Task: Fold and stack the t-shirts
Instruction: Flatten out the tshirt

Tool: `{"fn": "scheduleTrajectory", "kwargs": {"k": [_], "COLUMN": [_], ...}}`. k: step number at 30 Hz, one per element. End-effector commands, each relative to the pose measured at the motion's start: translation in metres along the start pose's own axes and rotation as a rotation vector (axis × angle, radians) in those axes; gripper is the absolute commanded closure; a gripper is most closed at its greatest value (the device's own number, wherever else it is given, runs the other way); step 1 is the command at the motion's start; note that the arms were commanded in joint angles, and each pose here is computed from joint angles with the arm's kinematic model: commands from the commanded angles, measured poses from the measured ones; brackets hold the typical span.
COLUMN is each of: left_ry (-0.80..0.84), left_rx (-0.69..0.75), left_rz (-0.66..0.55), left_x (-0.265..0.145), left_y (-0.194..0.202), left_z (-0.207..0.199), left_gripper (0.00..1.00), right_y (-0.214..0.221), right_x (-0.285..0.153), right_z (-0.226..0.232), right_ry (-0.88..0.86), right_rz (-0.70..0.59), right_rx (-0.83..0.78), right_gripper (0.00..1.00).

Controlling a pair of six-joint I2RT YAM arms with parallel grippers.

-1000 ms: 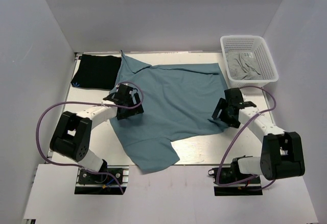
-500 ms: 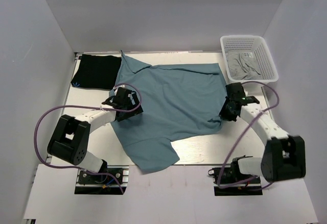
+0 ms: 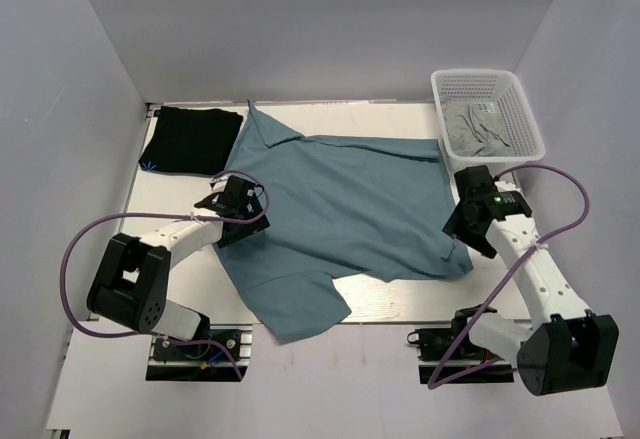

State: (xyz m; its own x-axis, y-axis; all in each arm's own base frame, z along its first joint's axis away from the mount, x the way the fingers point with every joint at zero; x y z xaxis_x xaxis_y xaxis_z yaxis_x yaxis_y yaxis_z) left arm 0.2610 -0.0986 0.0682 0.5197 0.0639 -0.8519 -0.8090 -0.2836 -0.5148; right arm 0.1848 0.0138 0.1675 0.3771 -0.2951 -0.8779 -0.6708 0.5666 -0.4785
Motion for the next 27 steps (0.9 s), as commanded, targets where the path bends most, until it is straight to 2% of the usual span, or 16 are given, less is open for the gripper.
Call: {"fn": "scheduleTrajectory", "kwargs": {"k": [1,4,7,11,12,13,18,19,21,22,23,24,26,27], "left_ry": [-0.073,-0.089,-0.081,-0.068,-0.067,-0.075,-0.076,-0.076,-0.057,-0.039,-0.034,-0.035,-0.048,-0.067], "left_rx": [-0.042,-0.04,-0.044,-0.015,-0.016,-0.016,-0.023,-0.014,-0.015,-0.025,-0.007,-0.006,0.005,0.017], "left_rz": [-0.023,-0.025,-0.036,-0.029,-0.031,-0.038,-0.086,-0.085,-0.113,-0.139,-0.131,-0.13,-0.135,-0.133], "left_x": [-0.009,-0.009,-0.01,-0.01,-0.012,-0.01,-0.016,-0.015,-0.016,-0.013,-0.008,-0.007,0.002,0.005], "left_y": [-0.004,-0.007,-0.013,-0.022,-0.025,-0.028,-0.055,-0.056,-0.064,-0.069,-0.068,-0.07,-0.072,-0.071], "left_z": [0.014,0.014,0.01,-0.001,-0.002,-0.003,-0.012,-0.013,-0.017,-0.022,-0.024,-0.025,-0.027,-0.025], "left_gripper": [0.0,0.0,0.0,0.0,0.0,0.0,0.0,0.0,0.0,0.0,0.0,0.0,0.0,0.0], "right_y": [-0.006,-0.008,-0.005,-0.008,-0.018,-0.016,-0.032,-0.032,-0.042,-0.044,-0.033,-0.043,-0.031,-0.036], "right_x": [0.001,0.001,0.012,0.036,0.04,0.046,0.076,0.092,0.098,0.103,0.124,0.125,0.146,0.148], "right_z": [-0.022,-0.021,-0.007,0.031,0.049,0.057,0.091,0.098,0.11,0.113,0.114,0.122,0.119,0.123], "right_ry": [0.169,0.158,0.064,-0.161,-0.235,-0.262,-0.248,-0.224,-0.225,-0.214,-0.177,-0.181,-0.096,-0.086], "right_rz": [-0.05,-0.071,-0.061,-0.076,-0.119,-0.093,-0.082,-0.065,-0.086,-0.086,-0.026,-0.039,0.025,0.016], "right_rx": [0.016,0.012,-0.04,-0.127,-0.128,-0.141,-0.16,-0.19,-0.192,-0.199,-0.218,-0.209,-0.209,-0.203], "right_gripper": [0.22,0.17,0.14,0.13,0.13,0.13,0.19,0.22,0.28,0.36,0.5,0.56,0.5,0.46]}}
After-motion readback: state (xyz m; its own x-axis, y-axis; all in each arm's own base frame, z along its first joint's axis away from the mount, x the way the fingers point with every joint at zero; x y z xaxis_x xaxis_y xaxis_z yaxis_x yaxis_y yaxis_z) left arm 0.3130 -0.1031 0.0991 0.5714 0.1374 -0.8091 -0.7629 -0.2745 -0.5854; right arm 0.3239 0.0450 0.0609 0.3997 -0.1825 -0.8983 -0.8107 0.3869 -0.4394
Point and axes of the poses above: each gripper's point midway between its finger pads, its own x axis out along the fingers, its own z axis along the line the jaws close on, y = z × x, the point moved 5 cm from there along -x, back along the fingers, and after that the axes turned 6 degrees about x, right-handed, at the moved point
